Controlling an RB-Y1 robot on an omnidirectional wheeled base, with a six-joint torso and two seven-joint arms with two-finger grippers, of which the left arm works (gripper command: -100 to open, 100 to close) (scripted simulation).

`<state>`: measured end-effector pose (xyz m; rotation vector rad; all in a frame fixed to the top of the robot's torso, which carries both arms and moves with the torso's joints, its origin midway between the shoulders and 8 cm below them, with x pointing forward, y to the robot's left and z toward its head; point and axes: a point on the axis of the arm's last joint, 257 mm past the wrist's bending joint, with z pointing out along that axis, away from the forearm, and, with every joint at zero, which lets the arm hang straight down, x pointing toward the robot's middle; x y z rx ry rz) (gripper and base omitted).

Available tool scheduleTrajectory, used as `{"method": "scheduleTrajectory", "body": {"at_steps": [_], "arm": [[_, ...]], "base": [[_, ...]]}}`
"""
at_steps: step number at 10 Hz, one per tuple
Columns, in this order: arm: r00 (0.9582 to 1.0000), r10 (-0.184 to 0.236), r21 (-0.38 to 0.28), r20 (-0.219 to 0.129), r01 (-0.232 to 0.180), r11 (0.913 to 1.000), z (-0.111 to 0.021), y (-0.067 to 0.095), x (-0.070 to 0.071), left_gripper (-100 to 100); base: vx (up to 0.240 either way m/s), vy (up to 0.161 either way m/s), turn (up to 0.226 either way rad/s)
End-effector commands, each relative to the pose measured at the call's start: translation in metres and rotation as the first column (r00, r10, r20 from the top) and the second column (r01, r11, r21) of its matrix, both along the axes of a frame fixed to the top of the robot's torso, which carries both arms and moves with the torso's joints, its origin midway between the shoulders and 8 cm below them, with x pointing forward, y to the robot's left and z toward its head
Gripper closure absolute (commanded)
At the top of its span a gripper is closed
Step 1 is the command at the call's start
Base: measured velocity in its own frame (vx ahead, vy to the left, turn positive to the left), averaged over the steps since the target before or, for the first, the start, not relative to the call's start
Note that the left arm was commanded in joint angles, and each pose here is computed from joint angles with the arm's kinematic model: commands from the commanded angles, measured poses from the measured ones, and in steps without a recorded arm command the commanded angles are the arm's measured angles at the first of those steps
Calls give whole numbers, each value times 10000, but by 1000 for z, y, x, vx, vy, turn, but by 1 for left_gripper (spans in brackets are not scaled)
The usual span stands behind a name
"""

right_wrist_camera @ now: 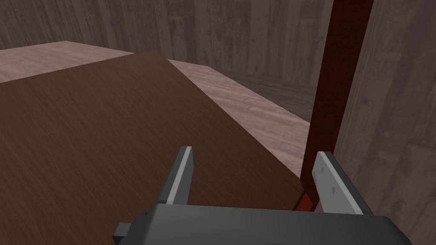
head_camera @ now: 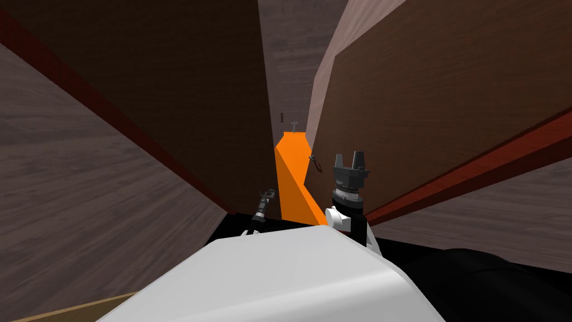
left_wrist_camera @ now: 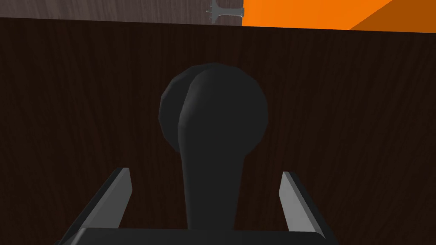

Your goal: Push the door open

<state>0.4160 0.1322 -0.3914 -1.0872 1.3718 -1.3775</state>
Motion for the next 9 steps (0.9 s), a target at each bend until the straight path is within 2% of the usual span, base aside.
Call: {"method": "scheduleTrajectory", "body": {"at_steps": [1, 2, 7, 8, 9], "arm": [[10000, 0, 0, 0, 0, 10000, 0, 0, 0, -100], [10000, 0, 0, 0, 0, 10000, 0, 0, 0, 100], [10000, 0, 0, 0, 0, 10000, 0, 0, 0, 100], [9999, 166, 96, 22, -166, 9998, 0, 10, 4, 100], [9998, 210, 117, 22, -210, 9997, 0, 13, 5, 100]], "base": [[75, -11, -2], [-10, 0, 5], [-7, 2, -4], [104, -35, 24], [145, -89, 41]]}}
